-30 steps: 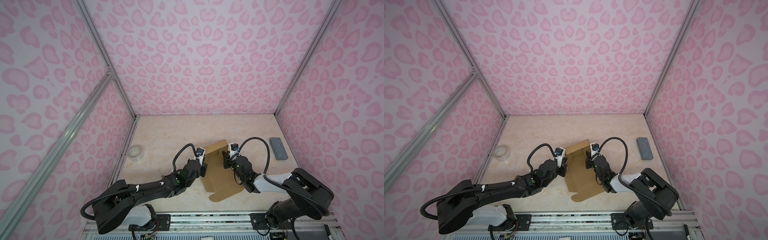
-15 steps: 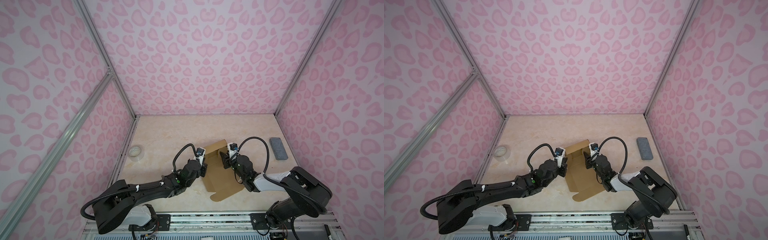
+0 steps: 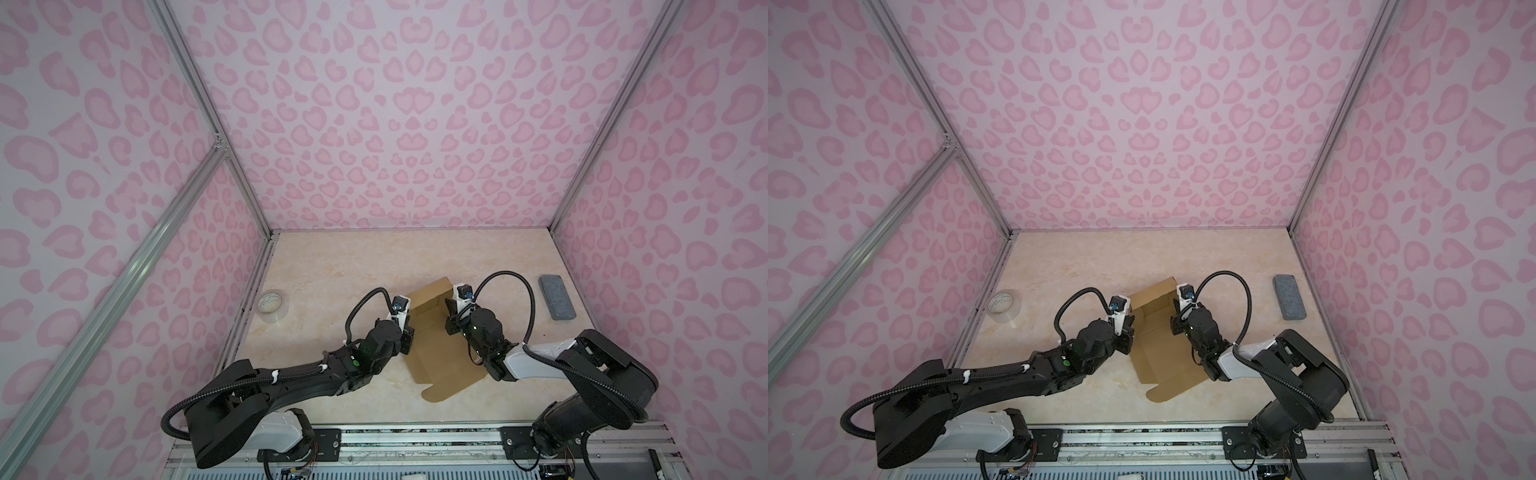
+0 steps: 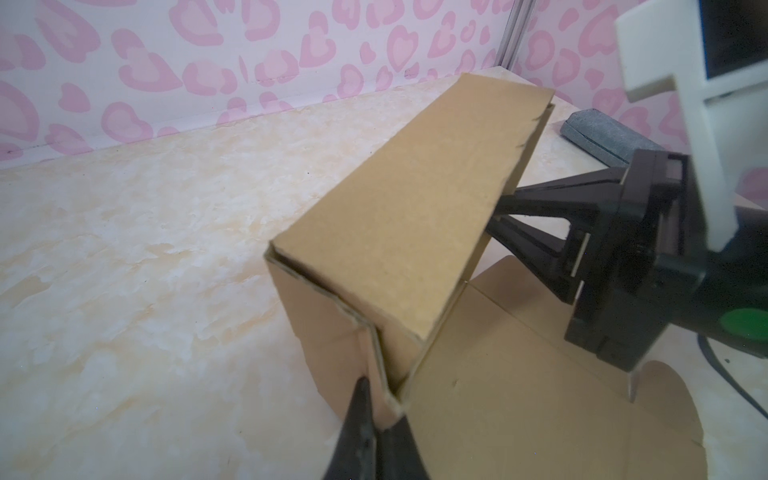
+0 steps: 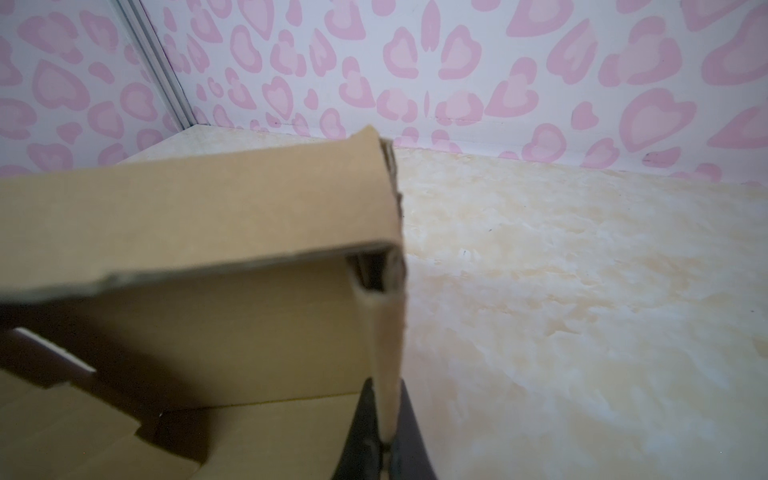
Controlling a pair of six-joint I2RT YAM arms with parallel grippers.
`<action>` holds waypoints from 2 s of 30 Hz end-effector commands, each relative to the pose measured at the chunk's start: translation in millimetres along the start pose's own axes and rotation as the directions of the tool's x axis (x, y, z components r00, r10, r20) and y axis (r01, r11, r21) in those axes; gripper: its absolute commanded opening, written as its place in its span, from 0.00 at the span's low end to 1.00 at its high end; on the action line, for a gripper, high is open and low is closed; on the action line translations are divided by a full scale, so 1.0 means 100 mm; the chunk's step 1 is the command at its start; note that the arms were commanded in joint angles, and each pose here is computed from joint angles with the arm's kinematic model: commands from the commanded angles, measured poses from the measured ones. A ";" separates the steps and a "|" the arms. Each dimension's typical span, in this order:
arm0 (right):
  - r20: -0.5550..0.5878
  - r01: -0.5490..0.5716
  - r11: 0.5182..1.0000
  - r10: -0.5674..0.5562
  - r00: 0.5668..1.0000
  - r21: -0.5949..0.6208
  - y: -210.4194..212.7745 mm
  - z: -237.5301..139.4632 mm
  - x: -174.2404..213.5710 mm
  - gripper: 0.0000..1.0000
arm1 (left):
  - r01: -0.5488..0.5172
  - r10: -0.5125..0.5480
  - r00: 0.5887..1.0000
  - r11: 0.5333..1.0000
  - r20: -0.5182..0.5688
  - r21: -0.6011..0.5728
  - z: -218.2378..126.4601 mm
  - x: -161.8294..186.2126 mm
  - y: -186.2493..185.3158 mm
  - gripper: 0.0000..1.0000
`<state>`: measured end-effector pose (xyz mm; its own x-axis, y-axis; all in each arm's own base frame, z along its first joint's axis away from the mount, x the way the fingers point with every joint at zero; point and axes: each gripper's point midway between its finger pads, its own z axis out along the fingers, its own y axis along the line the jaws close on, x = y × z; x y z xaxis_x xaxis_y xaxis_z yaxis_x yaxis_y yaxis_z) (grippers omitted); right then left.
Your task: Fold the paper box
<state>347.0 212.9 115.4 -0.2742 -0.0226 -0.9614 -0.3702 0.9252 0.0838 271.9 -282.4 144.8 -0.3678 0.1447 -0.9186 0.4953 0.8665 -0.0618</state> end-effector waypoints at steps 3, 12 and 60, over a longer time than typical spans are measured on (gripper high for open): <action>0.050 -0.002 1.000 0.001 0.999 0.011 0.02 -0.04 -0.15 0.00 | 0.017 -0.020 0.999 0.996 0.029 0.092 -0.03 -0.09 -0.16 0.02; -0.036 0.034 0.959 -0.025 0.999 0.282 -0.27 -0.08 -0.10 0.00 | 0.026 -0.029 0.999 0.995 0.027 0.093 -0.04 -0.11 -0.17 0.02; -0.093 -0.190 0.948 0.220 0.971 0.255 -0.21 -0.28 0.04 0.00 | 0.037 -0.037 0.999 0.998 -0.003 0.056 0.02 -0.10 -0.14 0.02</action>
<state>326.8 188.9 117.1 -0.4353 0.1288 -0.8910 -0.1120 0.9743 0.1956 271.7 -290.4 150.5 -0.3859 0.1260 -0.9139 0.5051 0.8578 -0.0950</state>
